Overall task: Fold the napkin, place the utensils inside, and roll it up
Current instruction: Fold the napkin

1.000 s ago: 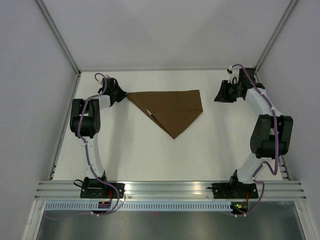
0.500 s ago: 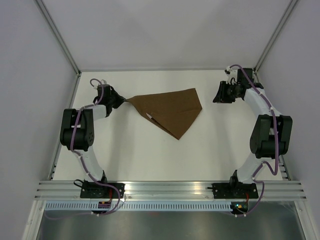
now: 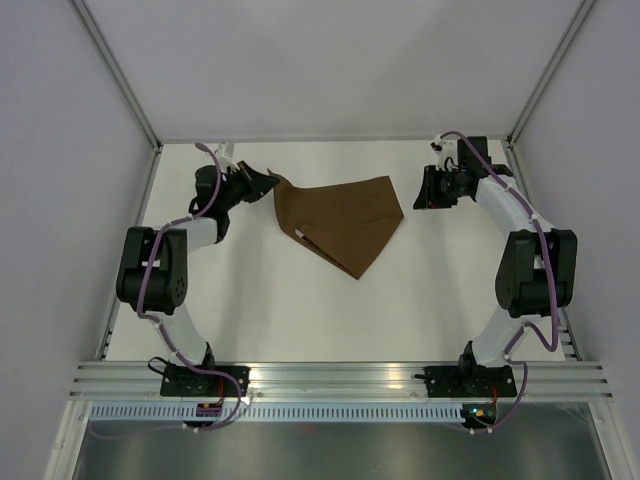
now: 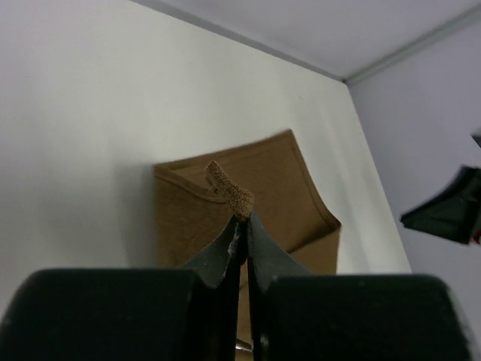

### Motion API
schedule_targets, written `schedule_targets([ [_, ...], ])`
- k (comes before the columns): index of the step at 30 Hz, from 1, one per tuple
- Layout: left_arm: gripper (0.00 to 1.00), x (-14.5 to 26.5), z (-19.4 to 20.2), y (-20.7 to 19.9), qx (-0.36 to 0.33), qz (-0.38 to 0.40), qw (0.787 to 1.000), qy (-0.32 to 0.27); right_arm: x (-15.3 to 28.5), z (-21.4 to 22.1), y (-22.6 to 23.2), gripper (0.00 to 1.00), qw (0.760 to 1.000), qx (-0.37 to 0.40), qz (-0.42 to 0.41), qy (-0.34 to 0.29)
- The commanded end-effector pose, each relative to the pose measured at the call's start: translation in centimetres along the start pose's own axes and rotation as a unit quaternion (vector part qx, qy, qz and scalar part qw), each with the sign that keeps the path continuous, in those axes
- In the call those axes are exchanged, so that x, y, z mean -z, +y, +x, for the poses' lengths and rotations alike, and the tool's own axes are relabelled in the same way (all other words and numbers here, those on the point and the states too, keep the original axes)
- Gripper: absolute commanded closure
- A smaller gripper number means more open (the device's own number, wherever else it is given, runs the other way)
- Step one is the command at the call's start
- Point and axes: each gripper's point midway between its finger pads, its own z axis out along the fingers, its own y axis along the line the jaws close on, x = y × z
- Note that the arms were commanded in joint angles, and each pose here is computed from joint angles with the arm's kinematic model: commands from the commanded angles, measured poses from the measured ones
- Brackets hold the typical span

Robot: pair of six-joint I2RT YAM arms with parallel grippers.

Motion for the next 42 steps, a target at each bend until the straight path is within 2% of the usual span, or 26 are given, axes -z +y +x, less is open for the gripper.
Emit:
schedule_targets([
  [1, 0.91, 0.1, 1.9, -8.1, -0.094, 0.173, 0.98, 0.043, 0.0, -1.3, 1.1, 0.67, 1.0, 0.022, 0.0, -0.009],
  [7, 0.9, 0.1, 8.3, -13.2, -0.135, 0.275, 0.943, 0.133, -0.3, -1.3, 1.8, 0.67, 1.0, 0.029, 0.0, -0.006],
  [12, 0.91, 0.4, 14.1, -14.4, -0.152, 0.302, 0.92, 0.198, -0.5, -1.1, 1.9, 0.68, 0.999, 0.032, 0.001, -0.002],
  [17, 0.91, 0.8, 18.0, -15.0, -0.18, 0.312, 0.901, 0.242, -0.7, -0.9, 2.0, 0.68, 0.999, 0.033, 0.002, 0.0],
  [26, 0.91, 1.4, 22.0, -13.6, -0.212, 0.282, 0.889, 0.294, -1.1, -0.8, 2.1, 0.68, 0.999, 0.039, 0.006, 0.004],
  [33, 0.88, 1.7, 24.8, -12.8, -0.225, 0.261, 0.882, 0.323, -1.4, -0.6, 2.1, 0.68, 0.999, 0.042, 0.008, 0.008],
  [42, 0.61, 1.5, 26.7, -12.7, -0.236, 0.247, 0.88, 0.331, -1.5, -0.4, 2.1, 0.68, 0.999, 0.044, 0.01, 0.012],
])
